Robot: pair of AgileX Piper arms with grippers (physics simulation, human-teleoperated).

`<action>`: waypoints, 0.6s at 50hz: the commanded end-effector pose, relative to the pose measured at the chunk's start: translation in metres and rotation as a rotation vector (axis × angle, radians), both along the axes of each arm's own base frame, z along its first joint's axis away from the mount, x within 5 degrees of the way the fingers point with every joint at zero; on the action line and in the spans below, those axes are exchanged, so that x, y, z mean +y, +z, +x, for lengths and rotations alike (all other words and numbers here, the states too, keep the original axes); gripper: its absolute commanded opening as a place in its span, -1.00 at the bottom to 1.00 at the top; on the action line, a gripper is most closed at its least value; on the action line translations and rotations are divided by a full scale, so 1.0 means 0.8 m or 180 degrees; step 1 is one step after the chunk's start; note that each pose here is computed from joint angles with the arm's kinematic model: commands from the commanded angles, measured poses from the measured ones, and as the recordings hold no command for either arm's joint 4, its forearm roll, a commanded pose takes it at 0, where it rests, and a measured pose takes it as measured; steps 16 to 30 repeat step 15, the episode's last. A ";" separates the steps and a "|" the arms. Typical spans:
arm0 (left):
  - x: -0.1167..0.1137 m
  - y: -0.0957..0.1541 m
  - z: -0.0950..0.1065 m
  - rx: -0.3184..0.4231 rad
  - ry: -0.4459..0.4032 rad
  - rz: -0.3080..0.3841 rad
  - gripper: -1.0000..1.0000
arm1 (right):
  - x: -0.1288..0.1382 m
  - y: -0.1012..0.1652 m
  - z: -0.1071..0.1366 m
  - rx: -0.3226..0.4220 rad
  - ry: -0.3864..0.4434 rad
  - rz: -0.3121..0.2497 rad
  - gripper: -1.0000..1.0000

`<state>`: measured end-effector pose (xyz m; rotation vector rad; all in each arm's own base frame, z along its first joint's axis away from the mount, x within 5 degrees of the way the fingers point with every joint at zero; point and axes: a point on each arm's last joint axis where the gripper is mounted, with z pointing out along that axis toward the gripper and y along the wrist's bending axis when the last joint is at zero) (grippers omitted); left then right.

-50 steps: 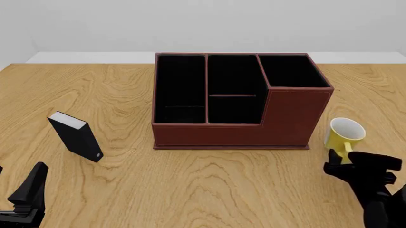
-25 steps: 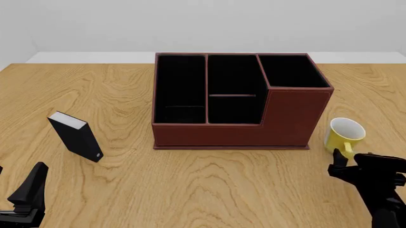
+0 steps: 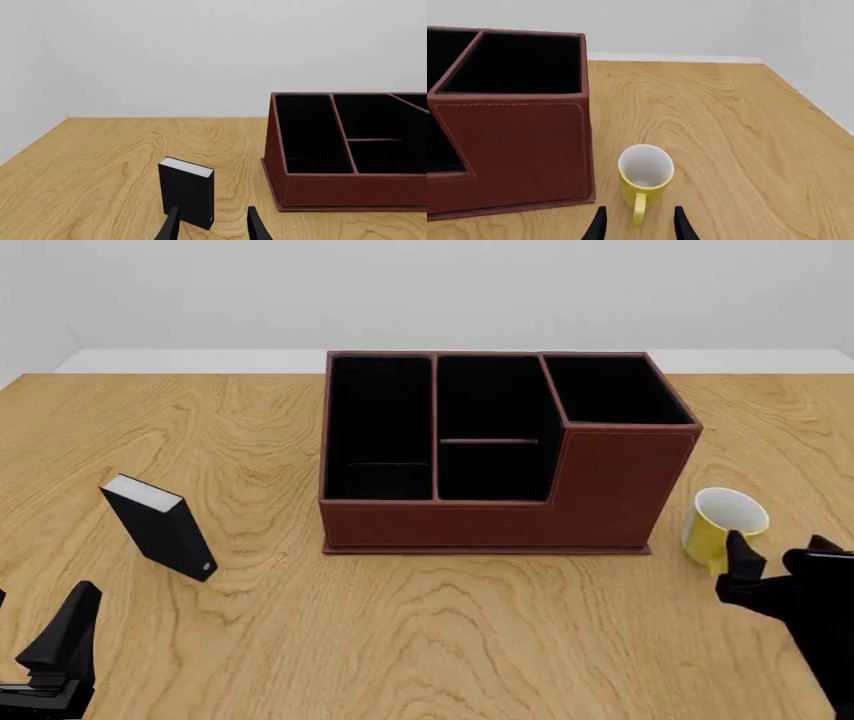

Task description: Pick up the yellow and white mug and place it to the right of the caddy.

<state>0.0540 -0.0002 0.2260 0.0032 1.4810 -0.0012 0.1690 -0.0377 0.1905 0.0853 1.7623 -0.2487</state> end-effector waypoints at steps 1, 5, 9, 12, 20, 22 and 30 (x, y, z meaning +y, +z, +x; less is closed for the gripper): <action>0.000 0.000 0.000 0.0000 0.0001 0.0000 1.00 | 0.008 0.033 -0.024 -0.0139 0.0042 -0.0070 1.00; 0.000 0.000 0.000 -0.0001 0.0000 0.0000 1.00 | 0.009 0.048 -0.032 -0.0200 0.0044 -0.0118 1.00; 0.000 0.000 0.000 0.0002 0.0000 0.0001 1.00 | 0.012 0.062 -0.039 -0.0240 0.0072 -0.0141 1.00; 0.000 0.000 0.000 -0.0001 0.0000 -0.0001 1.00 | 0.015 0.071 -0.046 -0.0282 0.0096 -0.0156 1.00; 0.000 0.000 0.000 -0.0002 0.0000 0.0000 1.00 | 0.015 0.073 -0.048 -0.0293 0.0098 -0.0168 1.00; 0.000 0.000 0.000 -0.0002 0.0000 0.0000 1.00 | 0.015 0.073 -0.048 -0.0293 0.0098 -0.0168 1.00; 0.000 0.000 0.000 -0.0002 0.0000 0.0000 1.00 | 0.015 0.073 -0.048 -0.0293 0.0098 -0.0168 1.00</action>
